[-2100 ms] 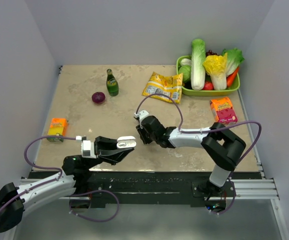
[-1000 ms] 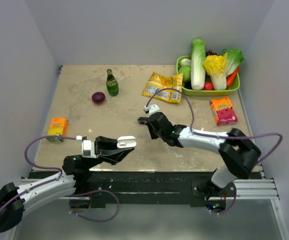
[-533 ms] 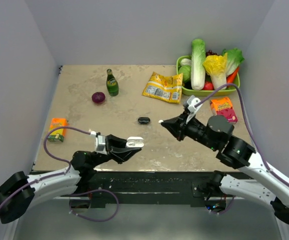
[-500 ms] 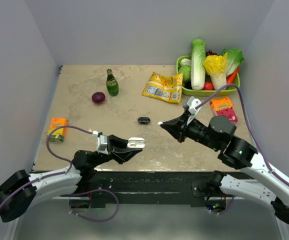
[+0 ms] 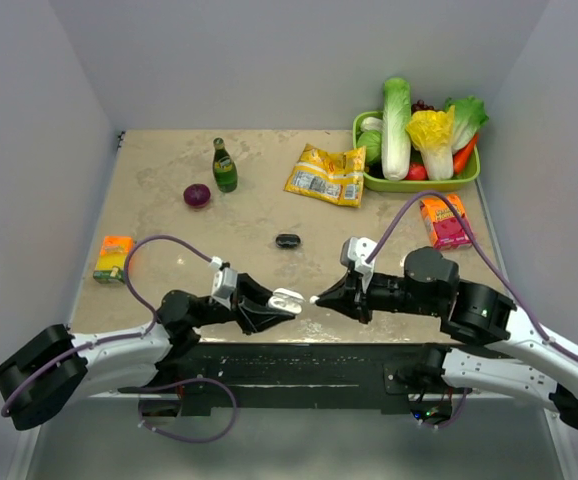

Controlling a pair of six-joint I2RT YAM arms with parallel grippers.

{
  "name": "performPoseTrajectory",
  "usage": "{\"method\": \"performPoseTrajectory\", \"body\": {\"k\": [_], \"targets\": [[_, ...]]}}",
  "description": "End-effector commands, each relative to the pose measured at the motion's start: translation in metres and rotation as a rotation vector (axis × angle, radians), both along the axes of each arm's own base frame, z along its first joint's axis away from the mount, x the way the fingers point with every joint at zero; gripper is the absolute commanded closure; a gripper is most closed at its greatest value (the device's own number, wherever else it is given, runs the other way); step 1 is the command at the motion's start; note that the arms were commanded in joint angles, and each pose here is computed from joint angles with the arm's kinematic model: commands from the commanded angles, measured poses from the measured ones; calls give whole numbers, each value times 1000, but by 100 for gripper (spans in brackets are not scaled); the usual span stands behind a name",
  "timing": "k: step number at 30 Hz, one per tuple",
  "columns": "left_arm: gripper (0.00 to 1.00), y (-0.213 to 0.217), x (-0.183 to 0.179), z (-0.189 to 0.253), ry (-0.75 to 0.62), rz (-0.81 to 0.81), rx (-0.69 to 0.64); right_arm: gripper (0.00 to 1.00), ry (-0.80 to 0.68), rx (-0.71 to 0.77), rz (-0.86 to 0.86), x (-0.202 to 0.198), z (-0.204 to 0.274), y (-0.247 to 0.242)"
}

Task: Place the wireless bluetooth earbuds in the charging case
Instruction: Place the earbud in the charging case.

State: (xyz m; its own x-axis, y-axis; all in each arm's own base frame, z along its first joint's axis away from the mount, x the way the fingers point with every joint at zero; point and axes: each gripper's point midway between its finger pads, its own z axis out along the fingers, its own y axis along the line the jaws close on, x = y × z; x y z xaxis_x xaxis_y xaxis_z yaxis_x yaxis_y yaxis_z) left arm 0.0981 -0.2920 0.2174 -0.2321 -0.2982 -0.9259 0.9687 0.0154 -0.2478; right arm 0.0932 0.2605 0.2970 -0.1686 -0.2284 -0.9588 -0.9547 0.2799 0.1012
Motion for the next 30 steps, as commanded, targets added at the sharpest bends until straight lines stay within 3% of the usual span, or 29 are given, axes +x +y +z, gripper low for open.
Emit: {"method": "performPoseTrajectory", "body": {"k": [1,30], "targets": [[100,-10,-4,26,-43,-71,-19,100,-2,-25,43,-7,-8,4],[100,-21,-13,35,-65,-167,-51,100,76,-80,28,-5,-38,20]]}}
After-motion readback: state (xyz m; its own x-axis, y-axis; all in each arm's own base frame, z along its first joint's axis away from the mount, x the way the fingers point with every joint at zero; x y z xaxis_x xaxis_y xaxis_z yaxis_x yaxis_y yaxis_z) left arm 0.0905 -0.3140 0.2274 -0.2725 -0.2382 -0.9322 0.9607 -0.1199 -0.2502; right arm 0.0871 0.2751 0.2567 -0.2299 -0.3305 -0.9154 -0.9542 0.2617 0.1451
